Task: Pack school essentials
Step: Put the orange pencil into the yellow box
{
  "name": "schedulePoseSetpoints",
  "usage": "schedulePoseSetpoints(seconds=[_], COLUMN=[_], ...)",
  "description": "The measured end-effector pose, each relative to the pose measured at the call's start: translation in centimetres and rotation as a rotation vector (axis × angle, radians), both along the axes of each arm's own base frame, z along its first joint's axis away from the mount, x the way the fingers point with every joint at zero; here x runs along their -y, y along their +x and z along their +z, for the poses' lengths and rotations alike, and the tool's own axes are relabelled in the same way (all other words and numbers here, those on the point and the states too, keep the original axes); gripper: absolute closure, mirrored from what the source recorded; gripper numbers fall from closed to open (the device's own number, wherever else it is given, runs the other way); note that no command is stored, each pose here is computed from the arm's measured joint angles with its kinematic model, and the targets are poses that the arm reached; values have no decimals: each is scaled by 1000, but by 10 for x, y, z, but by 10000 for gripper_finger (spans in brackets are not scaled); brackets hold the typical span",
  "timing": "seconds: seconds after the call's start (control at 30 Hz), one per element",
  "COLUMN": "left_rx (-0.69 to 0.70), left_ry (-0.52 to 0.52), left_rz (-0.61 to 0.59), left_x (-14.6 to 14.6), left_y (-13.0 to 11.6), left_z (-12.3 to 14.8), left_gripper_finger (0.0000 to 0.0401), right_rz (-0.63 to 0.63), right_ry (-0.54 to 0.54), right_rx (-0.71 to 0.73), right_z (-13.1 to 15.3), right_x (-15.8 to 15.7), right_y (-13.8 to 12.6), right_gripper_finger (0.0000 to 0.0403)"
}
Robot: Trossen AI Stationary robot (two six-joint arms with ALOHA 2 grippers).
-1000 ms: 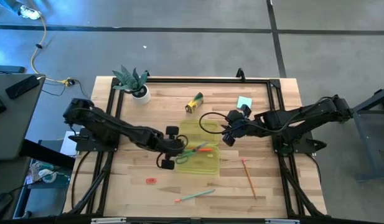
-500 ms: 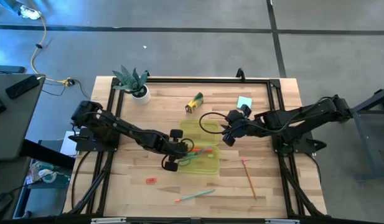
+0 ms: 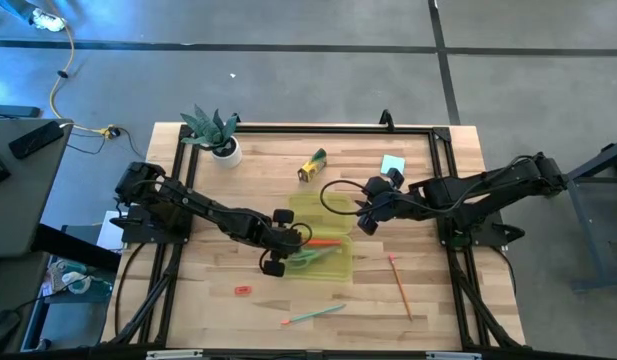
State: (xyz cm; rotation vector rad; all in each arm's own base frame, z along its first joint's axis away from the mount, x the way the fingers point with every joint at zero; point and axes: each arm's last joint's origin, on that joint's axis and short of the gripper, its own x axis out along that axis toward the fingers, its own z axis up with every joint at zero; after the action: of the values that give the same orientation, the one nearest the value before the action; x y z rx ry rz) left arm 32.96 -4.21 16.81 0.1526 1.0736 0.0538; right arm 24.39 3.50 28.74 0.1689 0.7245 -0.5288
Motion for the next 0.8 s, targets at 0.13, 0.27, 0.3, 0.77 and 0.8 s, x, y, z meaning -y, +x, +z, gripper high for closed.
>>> schedulePoseSetpoints(seconds=[0.13, 0.27, 0.3, 0.77, 0.8], left_rx=[-3, 3, -2, 55, 61], left_ry=[-2, -3, -3, -55, -60], left_rz=[4, 0, 1, 79, 85], left_x=[0, 0, 0, -4, -3], left_y=[0, -3, -5, -51, -55], left_z=[0, 6, 9, 70, 72], left_gripper_finger=[305, 298, 298, 306, 306], right_rz=[-19, -12, -12, -100, -109], right_ry=[19, 76, 94, 256, 263], right_rx=[-6, -45, -55, -221, -233], right_z=[-1, -4, -5, -20, -22], right_x=[0, -1, -1, -41, -45], right_y=[-1, -4, -5, -34, -35], right_gripper_finger=[251, 251, 251, 251, 251])
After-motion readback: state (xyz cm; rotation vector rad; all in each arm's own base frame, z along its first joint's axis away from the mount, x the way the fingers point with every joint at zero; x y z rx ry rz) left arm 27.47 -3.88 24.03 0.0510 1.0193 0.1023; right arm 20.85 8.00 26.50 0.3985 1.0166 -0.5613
